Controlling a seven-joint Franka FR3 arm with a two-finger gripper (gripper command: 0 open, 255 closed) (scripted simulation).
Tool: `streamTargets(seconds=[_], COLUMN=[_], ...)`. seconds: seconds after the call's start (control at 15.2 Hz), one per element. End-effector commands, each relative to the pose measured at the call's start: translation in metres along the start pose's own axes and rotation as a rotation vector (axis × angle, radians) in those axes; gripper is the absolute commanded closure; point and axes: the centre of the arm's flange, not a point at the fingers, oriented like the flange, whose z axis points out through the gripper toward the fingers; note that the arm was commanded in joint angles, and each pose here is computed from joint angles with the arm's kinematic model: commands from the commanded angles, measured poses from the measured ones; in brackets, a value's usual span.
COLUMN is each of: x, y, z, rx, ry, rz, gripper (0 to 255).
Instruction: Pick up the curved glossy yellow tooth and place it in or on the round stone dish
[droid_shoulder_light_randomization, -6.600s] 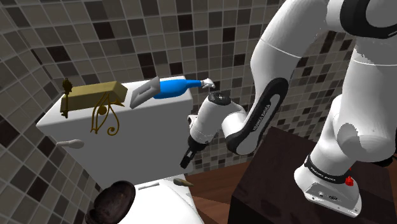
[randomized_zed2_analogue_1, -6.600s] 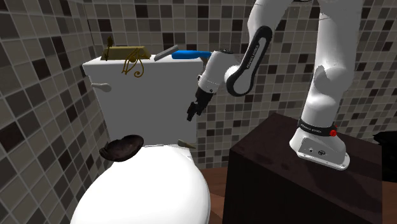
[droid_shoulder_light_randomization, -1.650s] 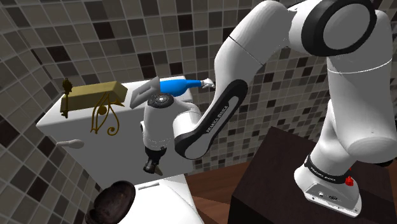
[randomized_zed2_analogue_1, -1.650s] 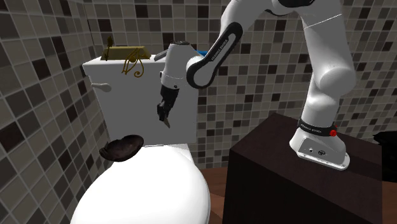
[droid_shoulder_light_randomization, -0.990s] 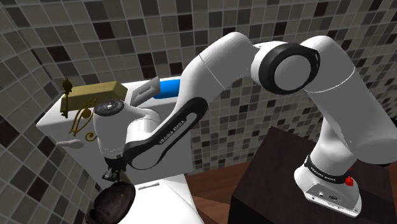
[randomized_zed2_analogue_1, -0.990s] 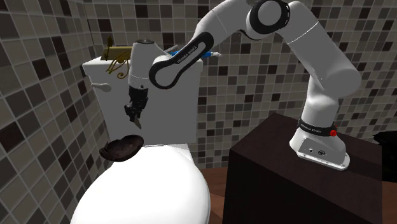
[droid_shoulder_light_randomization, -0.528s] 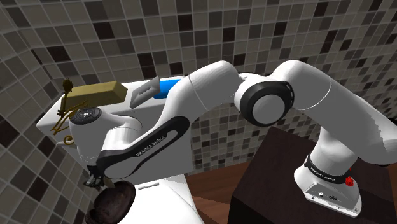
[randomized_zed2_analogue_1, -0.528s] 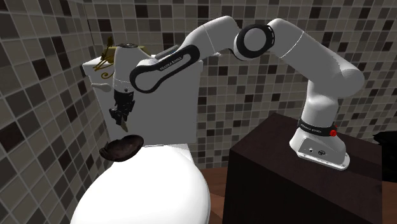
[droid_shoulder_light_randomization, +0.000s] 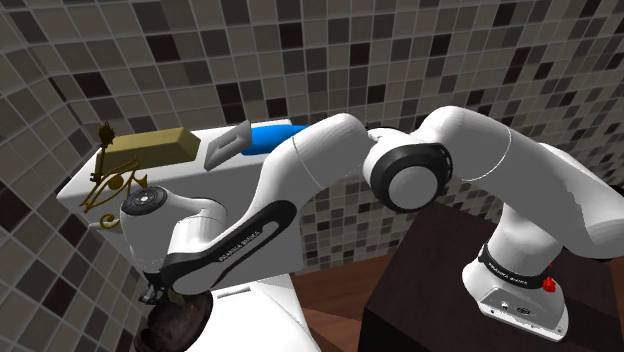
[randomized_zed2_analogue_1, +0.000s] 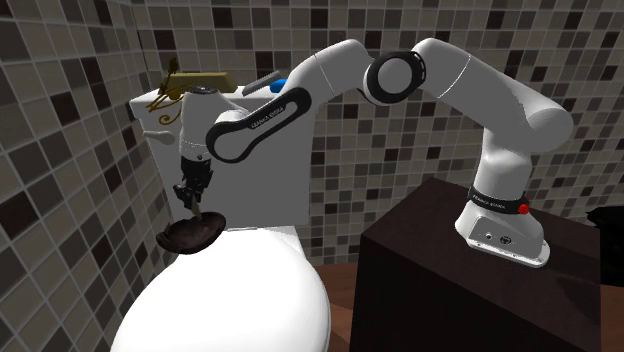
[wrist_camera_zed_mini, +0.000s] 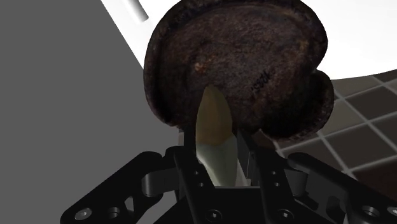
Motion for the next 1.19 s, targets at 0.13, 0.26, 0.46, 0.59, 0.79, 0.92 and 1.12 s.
streamTargets(seconds=[0.13, 0.26, 0.46, 0.59, 0.79, 0.92, 1.12], x=[-0.007, -0.007, -0.007, -0.007, -0.007, -0.007, -0.007], y=[0.001, 0.001, 0.001, 0.001, 0.001, 0.001, 0.001], z=[0.022, 0.022, 0.022, 0.022, 0.022, 0.022, -0.004], rx=[-0.001, -0.001, -0.001, -0.001, -0.001, -0.001, -0.001], ry=[-0.001, -0.001, -0.001, -0.001, -0.001, -0.001, -0.001], rz=[0.001, 0.001, 0.001, 0.001, 0.001, 0.001, 0.001], gripper=[255, 255, 255, 255, 0, 0, 0])
